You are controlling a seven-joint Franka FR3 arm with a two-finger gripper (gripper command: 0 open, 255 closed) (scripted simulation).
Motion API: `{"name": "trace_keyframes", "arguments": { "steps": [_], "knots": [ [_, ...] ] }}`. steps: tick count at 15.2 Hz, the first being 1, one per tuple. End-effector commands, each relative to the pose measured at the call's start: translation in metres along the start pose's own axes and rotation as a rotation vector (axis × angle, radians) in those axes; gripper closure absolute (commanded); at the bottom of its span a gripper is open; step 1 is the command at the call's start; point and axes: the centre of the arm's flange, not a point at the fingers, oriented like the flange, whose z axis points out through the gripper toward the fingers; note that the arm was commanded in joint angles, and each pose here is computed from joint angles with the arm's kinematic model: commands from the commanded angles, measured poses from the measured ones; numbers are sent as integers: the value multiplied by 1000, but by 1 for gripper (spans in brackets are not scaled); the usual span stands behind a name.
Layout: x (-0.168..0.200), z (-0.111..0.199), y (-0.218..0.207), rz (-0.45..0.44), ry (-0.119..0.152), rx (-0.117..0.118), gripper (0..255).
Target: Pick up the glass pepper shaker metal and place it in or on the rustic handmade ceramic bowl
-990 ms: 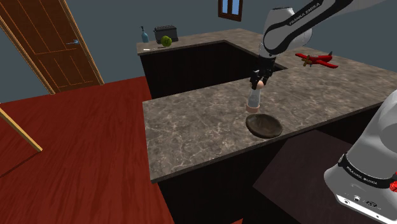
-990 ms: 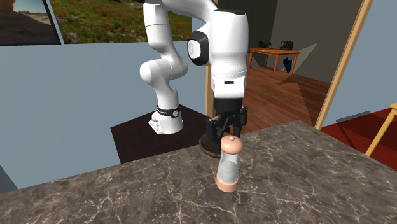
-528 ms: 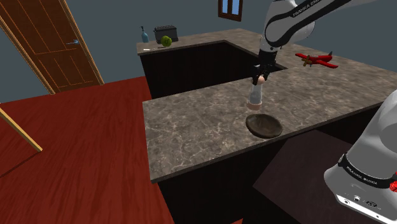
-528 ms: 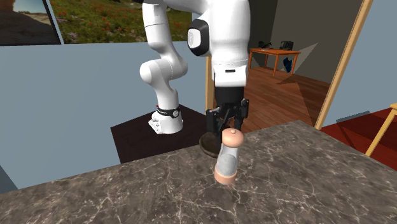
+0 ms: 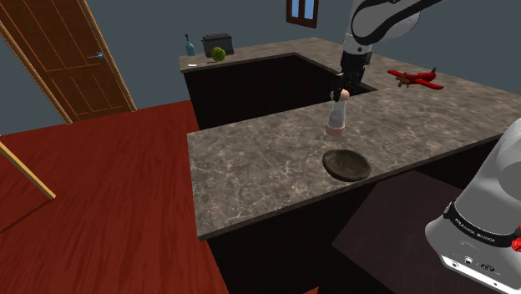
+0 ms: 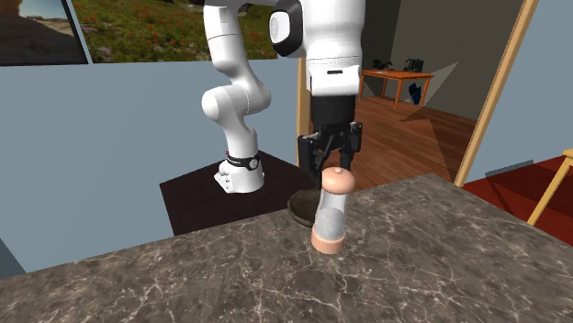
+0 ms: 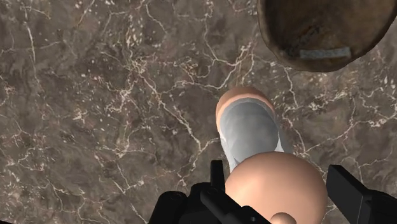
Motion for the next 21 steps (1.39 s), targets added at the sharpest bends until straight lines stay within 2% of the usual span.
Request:
{"name": "trace_keyframes", "arguments": {
  "steps": [1, 9, 21],
  "knots": [
    [0, -11, -1, 0, 0, 0, 255],
    [4, -53, -1, 0, 0, 0, 255],
    [-112, -122, -84, 0, 0, 0, 255]
  ]
}}
